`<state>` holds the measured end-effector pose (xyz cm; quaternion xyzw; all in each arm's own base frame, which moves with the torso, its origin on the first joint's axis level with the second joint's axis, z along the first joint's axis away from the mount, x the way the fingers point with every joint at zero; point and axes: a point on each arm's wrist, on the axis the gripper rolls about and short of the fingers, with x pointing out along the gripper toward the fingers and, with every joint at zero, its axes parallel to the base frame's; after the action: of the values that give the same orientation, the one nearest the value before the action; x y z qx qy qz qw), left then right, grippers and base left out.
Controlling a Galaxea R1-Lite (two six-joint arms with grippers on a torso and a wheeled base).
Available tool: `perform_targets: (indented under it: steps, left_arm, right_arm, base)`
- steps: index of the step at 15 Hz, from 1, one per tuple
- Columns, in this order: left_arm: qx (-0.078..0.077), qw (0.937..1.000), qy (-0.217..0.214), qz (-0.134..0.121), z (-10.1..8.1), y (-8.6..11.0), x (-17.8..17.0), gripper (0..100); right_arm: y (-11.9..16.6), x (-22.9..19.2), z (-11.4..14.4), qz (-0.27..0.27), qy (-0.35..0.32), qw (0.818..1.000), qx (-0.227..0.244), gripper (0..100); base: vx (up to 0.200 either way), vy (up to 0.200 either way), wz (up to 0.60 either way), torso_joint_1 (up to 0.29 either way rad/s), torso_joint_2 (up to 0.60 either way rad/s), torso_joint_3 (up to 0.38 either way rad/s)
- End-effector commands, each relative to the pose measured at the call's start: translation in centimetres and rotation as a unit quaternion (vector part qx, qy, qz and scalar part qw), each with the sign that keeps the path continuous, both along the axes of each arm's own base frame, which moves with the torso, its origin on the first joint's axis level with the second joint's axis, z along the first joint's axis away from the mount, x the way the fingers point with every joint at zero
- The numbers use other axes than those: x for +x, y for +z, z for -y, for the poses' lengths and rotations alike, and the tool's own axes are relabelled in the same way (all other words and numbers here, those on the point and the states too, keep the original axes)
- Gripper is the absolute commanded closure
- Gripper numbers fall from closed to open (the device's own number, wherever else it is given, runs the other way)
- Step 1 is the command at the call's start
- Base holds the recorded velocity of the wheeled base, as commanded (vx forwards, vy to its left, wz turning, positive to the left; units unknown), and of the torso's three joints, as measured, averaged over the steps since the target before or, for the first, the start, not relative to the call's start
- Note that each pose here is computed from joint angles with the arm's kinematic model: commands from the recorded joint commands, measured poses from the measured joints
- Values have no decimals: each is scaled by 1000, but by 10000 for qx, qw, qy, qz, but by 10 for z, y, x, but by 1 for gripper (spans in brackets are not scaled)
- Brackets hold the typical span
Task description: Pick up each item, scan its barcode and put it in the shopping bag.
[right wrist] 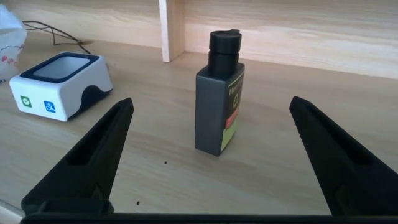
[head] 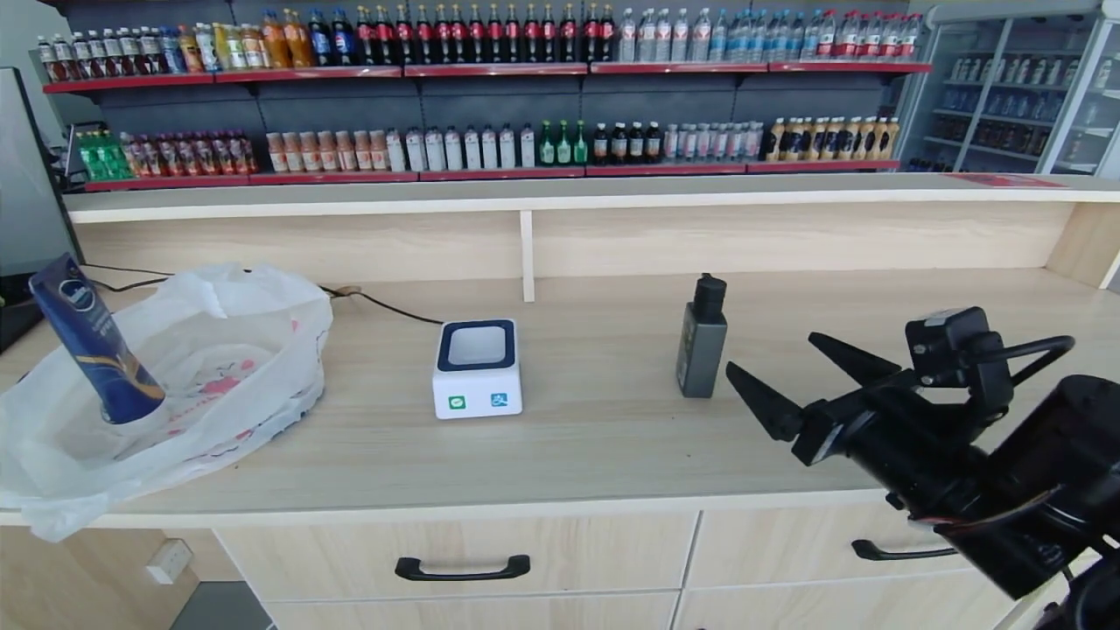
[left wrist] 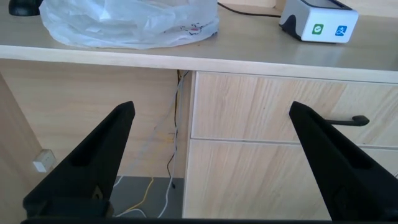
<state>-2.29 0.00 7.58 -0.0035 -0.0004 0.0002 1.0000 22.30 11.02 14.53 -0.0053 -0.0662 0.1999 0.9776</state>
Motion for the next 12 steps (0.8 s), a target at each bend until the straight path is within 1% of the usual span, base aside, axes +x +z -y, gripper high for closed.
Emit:
perform_targets:
  steps: [1,3,6,9,12]
  left_arm:
    - [4,10000,-2,-4,0,0,0,0]
    - [4,10000,6,-4,0,0,0,0]
    - [-3,10000,-2,11,0,0,0,0]
    - [-3,10000,-2,26,0,0,0,0]
    - [-3,10000,-2,34,0,0,0,0]
  right_arm:
    - [-9,16,-10,-121,-152,9998,19,0]
    - [-8,29,-19,-39,-295,9995,98,0]
    - [-17,50,-33,-101,-518,9984,211,0]
    - [-19,60,-54,-103,-805,9950,582,0]
    - [-21,79,-63,-85,-1046,9918,732,0]
  base:
    - [0,0,0,0,0,0]
    - [0,0,0,0,0,0]
    - [0,0,0,0,0,0]
    - [0,0,0,0,0,0]
    - [0,0,0,0,0,0]
